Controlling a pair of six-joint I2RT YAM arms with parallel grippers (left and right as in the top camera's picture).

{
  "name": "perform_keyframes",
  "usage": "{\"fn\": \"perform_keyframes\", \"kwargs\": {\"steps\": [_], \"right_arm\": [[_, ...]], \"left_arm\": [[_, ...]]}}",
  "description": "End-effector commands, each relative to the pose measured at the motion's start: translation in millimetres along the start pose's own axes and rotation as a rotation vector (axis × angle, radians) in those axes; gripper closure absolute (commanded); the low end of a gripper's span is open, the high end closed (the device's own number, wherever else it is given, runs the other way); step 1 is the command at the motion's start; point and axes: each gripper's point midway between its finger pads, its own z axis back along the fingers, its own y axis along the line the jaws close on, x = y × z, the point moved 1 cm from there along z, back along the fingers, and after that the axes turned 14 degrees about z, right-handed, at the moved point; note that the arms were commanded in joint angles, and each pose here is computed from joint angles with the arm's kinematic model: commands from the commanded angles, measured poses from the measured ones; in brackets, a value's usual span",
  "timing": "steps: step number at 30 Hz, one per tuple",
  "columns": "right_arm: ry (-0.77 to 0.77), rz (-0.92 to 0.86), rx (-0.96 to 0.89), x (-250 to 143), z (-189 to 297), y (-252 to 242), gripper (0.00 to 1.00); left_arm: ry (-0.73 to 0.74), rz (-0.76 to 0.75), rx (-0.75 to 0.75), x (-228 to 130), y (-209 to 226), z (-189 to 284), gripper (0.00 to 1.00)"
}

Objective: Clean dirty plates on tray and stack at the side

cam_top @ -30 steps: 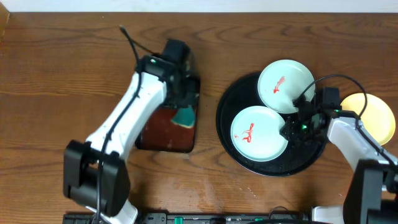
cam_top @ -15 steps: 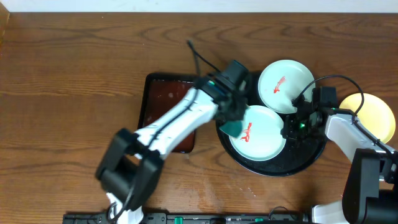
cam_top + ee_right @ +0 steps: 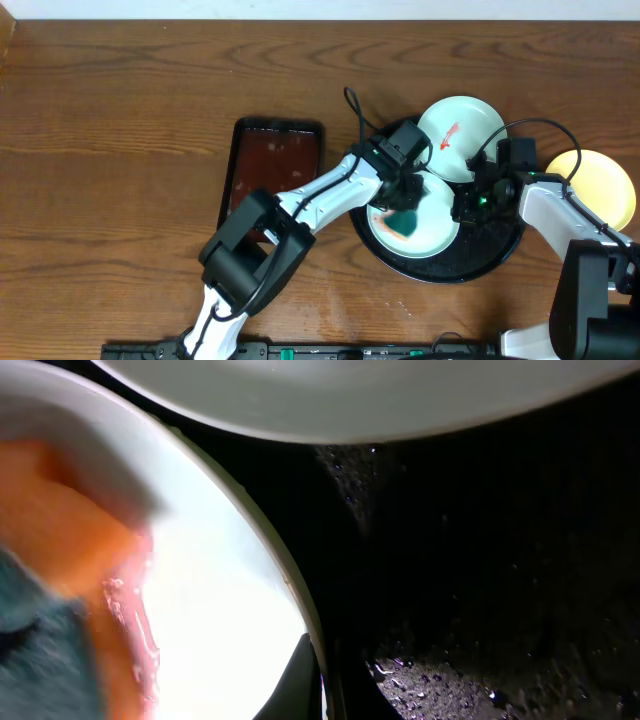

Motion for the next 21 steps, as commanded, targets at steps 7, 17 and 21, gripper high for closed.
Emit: {"fn": "perform_keyframes", "kwargs": {"steps": [7,17,21], "right_arm": [[0.038,-0.009,-0.031,-6.8,-8.4,-2.0,0.99],[0.038,-0.009,-0.031,-6.7,-8.4,-2.0,0.99],[0.038,-0.009,-0.03,-6.7,-8.4,-1.9,0.99]], "left_arm": [[-0.178,-0.027,0.578,28.0,112.7,20.8,0.93],[0.113,0.002,-0.086,-7.2,-3.6,-22.7,0.93],[0.163,-0.019,-0.188,-23.4,-32.9,-29.9,0.92]]}}
